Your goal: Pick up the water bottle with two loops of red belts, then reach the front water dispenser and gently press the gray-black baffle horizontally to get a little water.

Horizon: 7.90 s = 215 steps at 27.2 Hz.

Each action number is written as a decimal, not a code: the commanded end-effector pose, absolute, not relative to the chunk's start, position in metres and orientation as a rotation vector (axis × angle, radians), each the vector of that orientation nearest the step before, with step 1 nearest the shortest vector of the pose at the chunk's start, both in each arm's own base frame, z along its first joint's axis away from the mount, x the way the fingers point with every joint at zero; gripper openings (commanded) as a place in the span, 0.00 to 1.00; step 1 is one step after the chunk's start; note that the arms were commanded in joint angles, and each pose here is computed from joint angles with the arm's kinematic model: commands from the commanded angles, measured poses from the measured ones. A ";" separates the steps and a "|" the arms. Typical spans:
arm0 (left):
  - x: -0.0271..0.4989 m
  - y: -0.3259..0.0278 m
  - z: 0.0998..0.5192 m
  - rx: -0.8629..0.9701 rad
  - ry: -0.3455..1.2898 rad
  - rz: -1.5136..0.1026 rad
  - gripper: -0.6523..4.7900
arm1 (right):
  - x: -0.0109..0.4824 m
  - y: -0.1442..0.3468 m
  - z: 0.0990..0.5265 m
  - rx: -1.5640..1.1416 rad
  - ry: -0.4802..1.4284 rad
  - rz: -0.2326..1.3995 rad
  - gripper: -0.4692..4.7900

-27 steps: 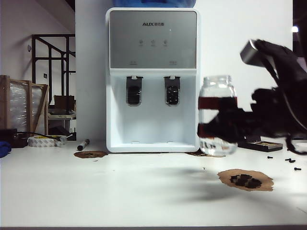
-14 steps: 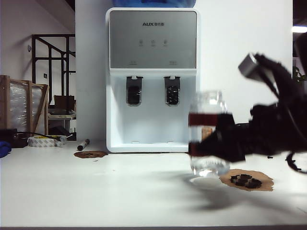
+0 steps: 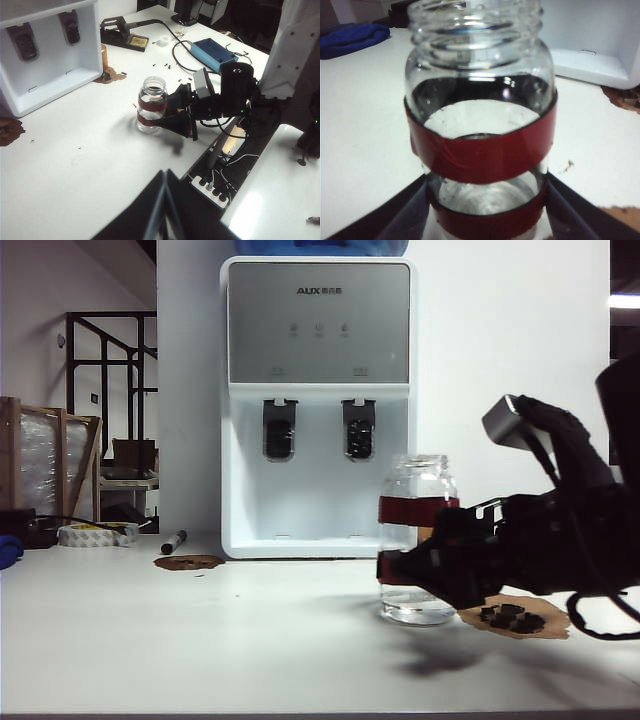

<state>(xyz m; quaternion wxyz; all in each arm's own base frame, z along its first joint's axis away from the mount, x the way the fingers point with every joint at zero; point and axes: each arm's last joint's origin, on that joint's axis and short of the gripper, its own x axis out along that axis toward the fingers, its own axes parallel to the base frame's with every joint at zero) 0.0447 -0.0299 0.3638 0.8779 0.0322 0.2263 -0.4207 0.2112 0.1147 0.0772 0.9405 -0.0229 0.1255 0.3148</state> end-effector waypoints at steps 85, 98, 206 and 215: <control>0.129 -0.025 0.262 0.192 0.187 0.201 0.12 | 0.101 0.048 0.219 -0.034 -0.039 0.349 0.08; 0.134 -0.029 0.214 0.133 0.051 0.102 0.12 | 0.061 0.030 0.242 -0.029 0.087 0.422 0.08; 0.097 0.004 0.153 0.128 0.123 0.096 0.12 | 0.057 0.035 0.193 -0.177 0.319 0.650 0.09; 0.097 0.004 0.153 0.128 0.123 0.096 0.12 | 0.057 0.035 0.193 -0.177 0.319 0.650 0.09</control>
